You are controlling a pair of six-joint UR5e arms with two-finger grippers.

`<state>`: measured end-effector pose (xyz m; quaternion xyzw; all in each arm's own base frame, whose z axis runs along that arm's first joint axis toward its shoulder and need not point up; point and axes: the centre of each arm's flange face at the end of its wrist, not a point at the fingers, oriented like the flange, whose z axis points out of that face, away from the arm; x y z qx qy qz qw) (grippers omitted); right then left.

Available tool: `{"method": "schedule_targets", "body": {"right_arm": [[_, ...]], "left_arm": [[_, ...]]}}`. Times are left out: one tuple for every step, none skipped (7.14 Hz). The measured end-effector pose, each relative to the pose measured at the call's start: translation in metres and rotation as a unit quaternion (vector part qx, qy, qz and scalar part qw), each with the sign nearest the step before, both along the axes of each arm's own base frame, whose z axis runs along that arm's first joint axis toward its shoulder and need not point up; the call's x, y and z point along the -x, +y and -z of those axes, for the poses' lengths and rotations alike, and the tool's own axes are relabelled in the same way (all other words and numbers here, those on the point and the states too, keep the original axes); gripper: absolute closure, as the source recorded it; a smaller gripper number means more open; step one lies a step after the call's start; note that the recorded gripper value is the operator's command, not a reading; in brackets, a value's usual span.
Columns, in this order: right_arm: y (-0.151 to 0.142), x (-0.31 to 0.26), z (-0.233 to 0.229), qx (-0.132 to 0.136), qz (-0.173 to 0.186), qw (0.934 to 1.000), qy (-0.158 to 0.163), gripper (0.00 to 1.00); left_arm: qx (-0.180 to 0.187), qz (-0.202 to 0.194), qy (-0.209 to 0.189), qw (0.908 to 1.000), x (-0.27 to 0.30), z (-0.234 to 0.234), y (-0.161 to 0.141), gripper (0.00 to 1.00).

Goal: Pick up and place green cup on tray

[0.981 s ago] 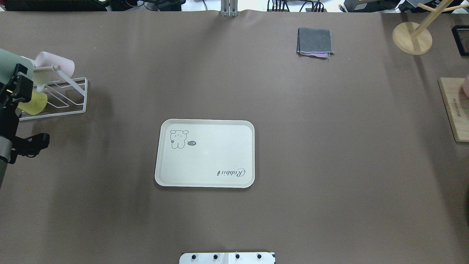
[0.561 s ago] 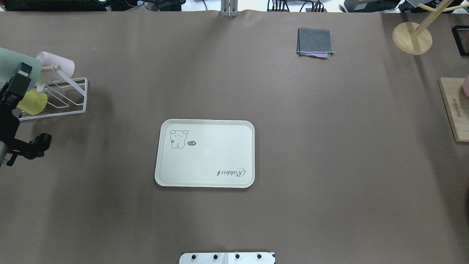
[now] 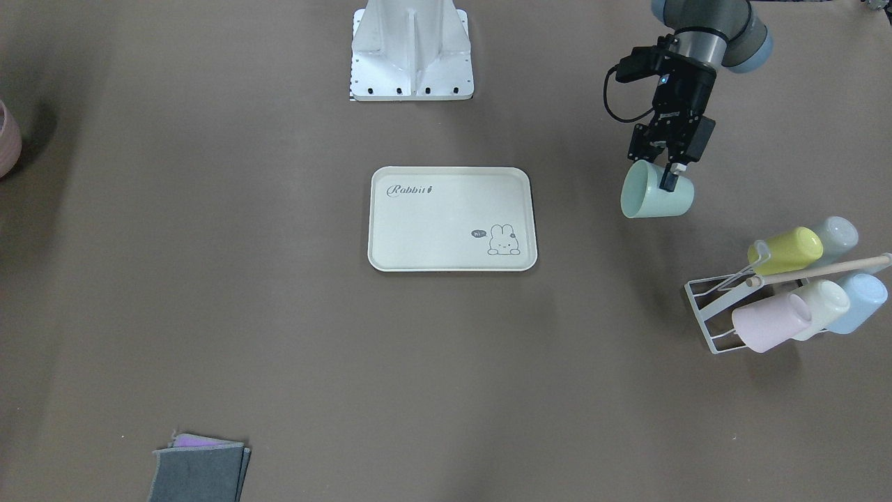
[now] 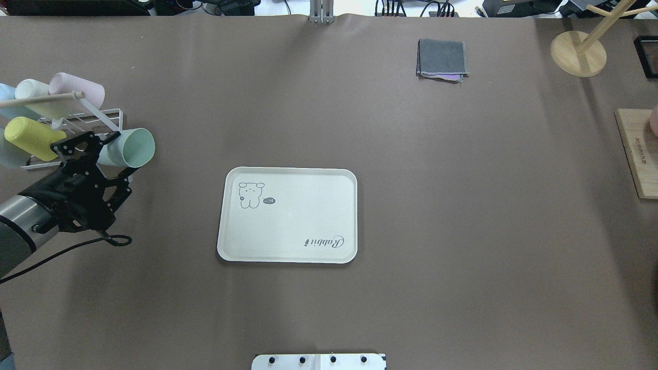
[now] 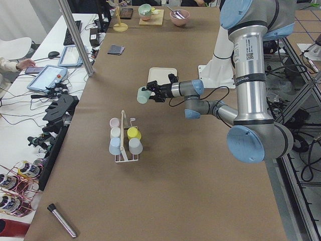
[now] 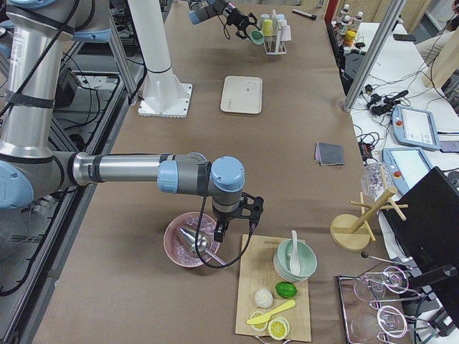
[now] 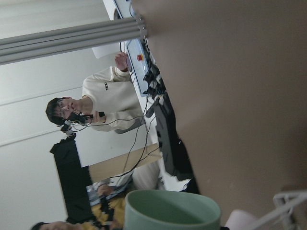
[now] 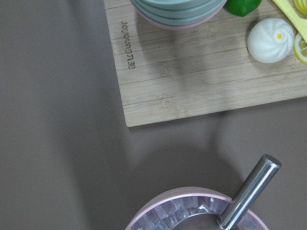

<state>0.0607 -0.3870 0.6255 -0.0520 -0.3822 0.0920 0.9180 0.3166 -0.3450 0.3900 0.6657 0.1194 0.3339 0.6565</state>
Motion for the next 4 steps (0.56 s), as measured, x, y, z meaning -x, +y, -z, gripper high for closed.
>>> {"method": "schedule_targets", "body": {"right_arm": [[-0.001, 0.000, 0.000, -0.002, 0.001, 1.0000, 0.000, 0.00], [-0.002, 0.001, 0.001, -0.003, 0.001, 1.0000, 0.001, 0.00], [-0.003, 0.001, 0.001, -0.003, 0.001, 1.0000, 0.001, 0.00], [-0.003, 0.001, 0.001, -0.004, 0.003, 1.0000, 0.003, 0.00]], "left_arm": [[0.035, -0.034, 0.071, 0.9963, -0.018, 0.018, 0.000, 0.84], [0.060, -0.067, 0.127, 0.9877, -0.039, 0.036, -0.003, 0.86], [0.080, -0.100, 0.181, 0.9752, -0.061, 0.050, -0.007, 0.86], [0.098, -0.133, 0.232, 0.9586, -0.084, 0.058, -0.011, 0.86]]}}
